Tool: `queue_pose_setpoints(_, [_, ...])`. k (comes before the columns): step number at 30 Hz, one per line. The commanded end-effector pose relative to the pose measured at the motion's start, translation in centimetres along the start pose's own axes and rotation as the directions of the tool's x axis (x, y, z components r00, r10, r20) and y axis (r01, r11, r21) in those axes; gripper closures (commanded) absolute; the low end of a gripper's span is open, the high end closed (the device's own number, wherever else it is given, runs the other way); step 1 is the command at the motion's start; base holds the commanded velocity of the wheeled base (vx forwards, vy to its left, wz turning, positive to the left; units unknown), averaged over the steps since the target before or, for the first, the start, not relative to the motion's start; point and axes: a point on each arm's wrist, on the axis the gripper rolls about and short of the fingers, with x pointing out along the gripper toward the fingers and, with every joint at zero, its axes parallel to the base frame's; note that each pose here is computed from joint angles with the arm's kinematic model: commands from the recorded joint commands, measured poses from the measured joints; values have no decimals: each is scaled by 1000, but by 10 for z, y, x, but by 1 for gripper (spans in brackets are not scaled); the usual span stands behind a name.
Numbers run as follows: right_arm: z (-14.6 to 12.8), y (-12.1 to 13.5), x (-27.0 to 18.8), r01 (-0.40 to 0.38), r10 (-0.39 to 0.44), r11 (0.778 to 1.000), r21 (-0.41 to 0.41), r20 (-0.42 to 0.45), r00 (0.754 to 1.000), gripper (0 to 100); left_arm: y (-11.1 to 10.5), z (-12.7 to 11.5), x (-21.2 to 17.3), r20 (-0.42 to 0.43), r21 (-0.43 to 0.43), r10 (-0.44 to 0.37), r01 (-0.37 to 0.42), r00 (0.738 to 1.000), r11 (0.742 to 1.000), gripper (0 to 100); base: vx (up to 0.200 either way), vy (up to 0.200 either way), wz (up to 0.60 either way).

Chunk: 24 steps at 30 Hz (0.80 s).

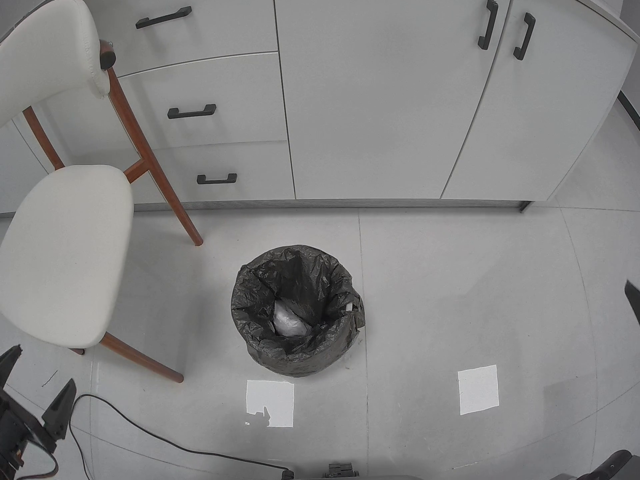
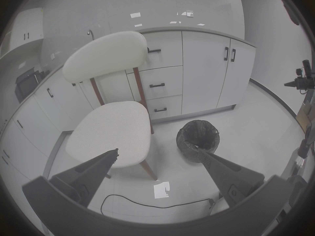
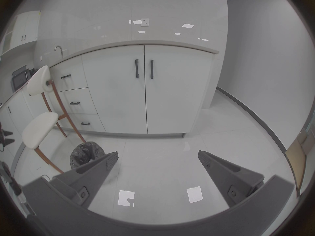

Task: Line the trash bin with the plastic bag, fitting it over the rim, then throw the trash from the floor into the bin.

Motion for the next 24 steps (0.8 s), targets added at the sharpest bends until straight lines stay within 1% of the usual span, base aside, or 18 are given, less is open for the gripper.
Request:
queue_pose_setpoints(1, [-135, -5, -69, 72, -72, 997, -3, 77, 994, 0, -6, -49, -67, 81, 3, 138, -139, 987, 990, 0, 0, 0, 0])
queue_pose_setpoints(3, [-134, -5, -68, 86, -86, 996, -2, 87, 992, 0, -6, -50, -65, 80, 3, 145, -146, 986, 989, 0, 0, 0, 0])
queue_pose_setpoints(6, [-134, -5, -68, 74, -74, 997, -1, 88, 993, 0, -6, -55, -61, 50, 13, 182, -183, 982, 983, 0, 0, 0, 0])
queue_pose_setpoints(8, [-134, -4, -68, 54, -54, 999, -1, 88, 995, 0, -5, -62, -57, 9, 21, 253, -253, 967, 967, 0, 0, 0, 0])
queue_pose_setpoints(10, [-134, -4, -68, 37, -37, 999, -4, 89, 995, 0, -6, -76, -47, -52, 41, 311, -310, 949, 950, 0, 0, 0, 0])
queue_pose_setpoints(11, [-134, -4, -68, 31, -31, 1000, -4, 89, 996, 0, -6, -77, -45, -46, 37, 332, -330, 942, 943, 0, 0, 0, 0])
queue_pose_setpoints(13, [-134, -3, -68, 17, -17, 1000, 1, 91, 996, 0, -5, -75, -40, 18, 11, 374, -374, 927, 927, 0, 0, 0, 0])
queue_pose_setpoints(14, [-135, -3, -67, 16, -17, 1000, 5, 89, 996, 0, -5, -77, -36, 43, -2, 381, -381, 924, 925, 0, 0, 0, 0])
queue_pose_setpoints(15, [-135, -3, -67, 16, -17, 1000, 5, 89, 996, 0, -5, -77, -36, 43, -2, 381, -381, 924, 925, 0, 0, 0, 0])
queue_pose_setpoints(16, [-136, -3, -67, 9, -9, 1000, 7, 86, 996, 0, -5, -79, -30, 88, -28, 384, -383, 919, 923, 0, 0, 0, 0])
queue_pose_setpoints(17, [-136, -3, -67, 6, -6, 1000, -1, 86, 996, 0, -5, -79, -29, 101, -35, 387, -386, 916, 922, 0, 0, 0, 0])
queue_pose_setpoints(18, [-136, -3, -66, -13, 14, 1000, -10, 90, 996, 0, -5, -78, -28, 130, -56, 396, -392, 909, 918, 0, 0, 0, 0])
queue_pose_setpoints(19, [-136, -2, -66, -49, 52, 998, -29, 98, 994, 0, -5, -78, -27, 150, -68, 399, -393, 905, 917, 0, 0, 0, 0])
queue_pose_setpoints(20, [-136, -1, -66, -91, 96, 995, -50, 106, 990, 0, -5, -79, -26, 159, -71, 401, -395, 902, 916, 0, 0, 0, 0])
queue_pose_setpoints(21, [-137, 1, -65, -152, 160, 986, -69, 120, 980, 0, -5, -80, -25, 172, -74, 401, -395, 900, 916, 0, 0, 0, 0])
queue_pose_setpoints(22, [-137, 2, -64, -198, 208, 976, -85, 129, 970, 0, -5, -80, -24, 182, -76, 402, -394, 898, 916, 0, 0, 0, 0])
queue_pose_setpoints(23, [-137, 4, -64, -278, 292, 954, -110, 144, 946, 0, -5, -79, -24, 197, -79, 405, -398, 893, 914, 0, 0, 0, 0])
queue_pose_setpoints(24, [-137, 5, -64, -328, 344, 936, -124, 149, 927, 0, -5, -79, -24, 200, -75, 403, -396, 893, 915, 0, 0, 0, 0])
